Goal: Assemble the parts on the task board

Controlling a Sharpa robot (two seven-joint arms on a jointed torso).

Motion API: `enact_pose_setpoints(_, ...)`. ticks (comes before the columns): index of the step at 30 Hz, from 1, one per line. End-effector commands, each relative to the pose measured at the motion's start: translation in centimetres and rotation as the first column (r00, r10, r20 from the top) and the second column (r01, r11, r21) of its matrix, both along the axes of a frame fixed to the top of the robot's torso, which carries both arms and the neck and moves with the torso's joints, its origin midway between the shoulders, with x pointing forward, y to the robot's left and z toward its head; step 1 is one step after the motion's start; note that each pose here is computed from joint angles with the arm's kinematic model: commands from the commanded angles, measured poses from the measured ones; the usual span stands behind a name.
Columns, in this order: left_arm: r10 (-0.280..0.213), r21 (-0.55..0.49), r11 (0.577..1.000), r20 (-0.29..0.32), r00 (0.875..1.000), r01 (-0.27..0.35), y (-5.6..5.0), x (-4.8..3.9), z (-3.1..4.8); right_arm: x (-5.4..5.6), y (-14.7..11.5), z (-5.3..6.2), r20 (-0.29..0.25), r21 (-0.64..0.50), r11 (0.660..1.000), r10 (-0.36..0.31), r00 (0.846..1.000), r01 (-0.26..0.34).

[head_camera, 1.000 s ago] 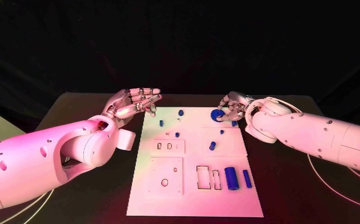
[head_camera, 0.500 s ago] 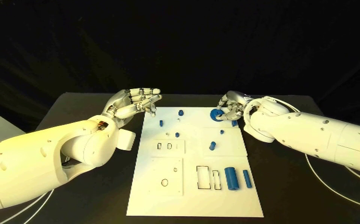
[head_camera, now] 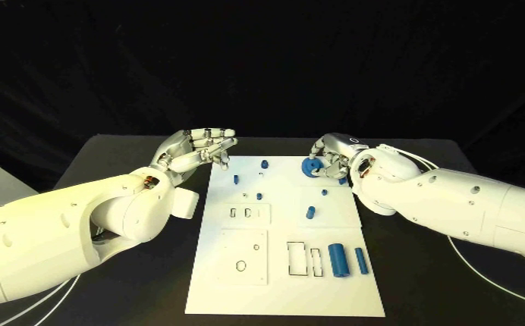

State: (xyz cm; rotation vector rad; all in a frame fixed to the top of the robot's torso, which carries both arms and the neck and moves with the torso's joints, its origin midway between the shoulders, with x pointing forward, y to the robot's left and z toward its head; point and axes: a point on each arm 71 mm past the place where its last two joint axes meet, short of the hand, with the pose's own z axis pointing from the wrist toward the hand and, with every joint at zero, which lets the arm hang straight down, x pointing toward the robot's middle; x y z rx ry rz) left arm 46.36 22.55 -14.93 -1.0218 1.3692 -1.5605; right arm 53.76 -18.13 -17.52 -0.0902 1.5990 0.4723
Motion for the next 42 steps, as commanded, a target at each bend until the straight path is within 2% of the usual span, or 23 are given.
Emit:
enact_pose_setpoints(1,-0.020,-0.009,1.000,0.006,1.000,0.020,-0.2,-0.02,0.13,-0.8,1.6,1.1,0.147,-0.033,0.997,0.078,0.986,-0.074)
enact_pose_setpoints(7,-0.031,-0.011,0.999,0.004,1.000,0.031,-0.4,0.04,0.09,-2.2,5.3,1.7,0.207,-0.050,0.985,0.173,0.963,-0.166)
enact_pose_setpoints(14,-0.035,-0.013,0.999,0.003,0.999,0.036,-0.6,0.05,0.08,-2.4,8.3,1.7,0.230,-0.074,0.978,0.206,0.951,-0.194)
enact_pose_setpoints(23,-0.039,-0.014,0.999,0.003,0.999,0.039,-0.7,0.06,0.07,-2.2,10.5,0.4,0.207,-0.089,0.974,0.221,0.953,-0.206)
enact_pose_setpoints(33,-0.040,-0.014,0.999,0.003,0.999,0.040,-0.8,0.05,0.08,-2.3,11.7,-1.7,0.151,-0.105,0.972,0.226,0.962,-0.212)
enact_pose_setpoints(42,-0.040,-0.014,0.999,0.003,0.999,0.040,-0.9,0.02,0.09,-1.9,11.8,-2.2,0.146,-0.113,0.974,0.212,0.966,-0.197)
